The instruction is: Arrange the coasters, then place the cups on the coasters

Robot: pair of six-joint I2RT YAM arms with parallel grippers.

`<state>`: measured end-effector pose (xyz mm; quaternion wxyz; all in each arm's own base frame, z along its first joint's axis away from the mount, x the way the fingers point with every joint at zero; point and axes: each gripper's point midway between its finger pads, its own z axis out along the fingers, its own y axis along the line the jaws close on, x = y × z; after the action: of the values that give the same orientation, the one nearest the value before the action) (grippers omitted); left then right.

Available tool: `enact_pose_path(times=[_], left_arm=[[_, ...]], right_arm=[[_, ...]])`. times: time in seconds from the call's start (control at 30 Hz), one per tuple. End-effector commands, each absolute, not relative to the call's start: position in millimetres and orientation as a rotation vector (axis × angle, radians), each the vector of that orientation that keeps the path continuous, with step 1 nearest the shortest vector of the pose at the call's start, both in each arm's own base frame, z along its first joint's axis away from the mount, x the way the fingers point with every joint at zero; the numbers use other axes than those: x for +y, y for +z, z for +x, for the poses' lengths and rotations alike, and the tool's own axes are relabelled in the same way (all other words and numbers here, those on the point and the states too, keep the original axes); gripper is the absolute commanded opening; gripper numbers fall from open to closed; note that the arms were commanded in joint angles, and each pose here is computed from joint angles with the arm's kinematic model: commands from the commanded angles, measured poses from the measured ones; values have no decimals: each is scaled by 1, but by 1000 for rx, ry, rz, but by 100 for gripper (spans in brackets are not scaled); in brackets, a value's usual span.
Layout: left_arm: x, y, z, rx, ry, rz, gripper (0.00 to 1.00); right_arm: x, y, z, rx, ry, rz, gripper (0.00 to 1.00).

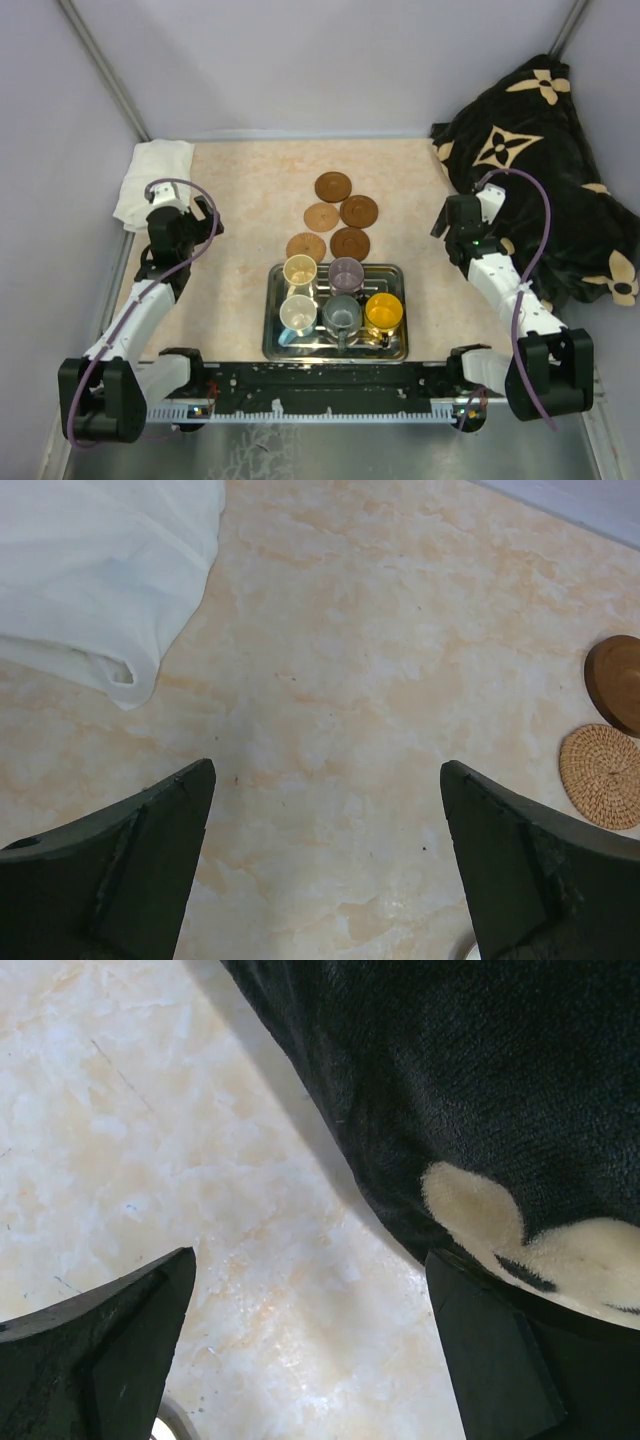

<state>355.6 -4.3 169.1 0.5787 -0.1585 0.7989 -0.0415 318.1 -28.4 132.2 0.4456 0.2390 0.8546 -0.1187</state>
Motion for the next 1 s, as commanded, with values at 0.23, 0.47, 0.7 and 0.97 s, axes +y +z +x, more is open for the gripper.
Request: enact_pose_path(times=[0.23, 0.47, 0.7, 0.97], left_arm=[[0, 182, 360, 1840, -83, -384, 100], [-1, 184, 361, 1840, -84, -382, 100], [-10, 190, 365, 1840, -119, -332, 100], [-69, 189, 389, 1901, -128, -126, 100]], right_arm=[[-26, 157, 330, 2043, -263, 601, 99], [-24, 160, 331, 2036, -244, 588, 99], [0, 158, 337, 2063, -104, 460, 99], [38, 174, 367, 2050, 78, 291, 99]])
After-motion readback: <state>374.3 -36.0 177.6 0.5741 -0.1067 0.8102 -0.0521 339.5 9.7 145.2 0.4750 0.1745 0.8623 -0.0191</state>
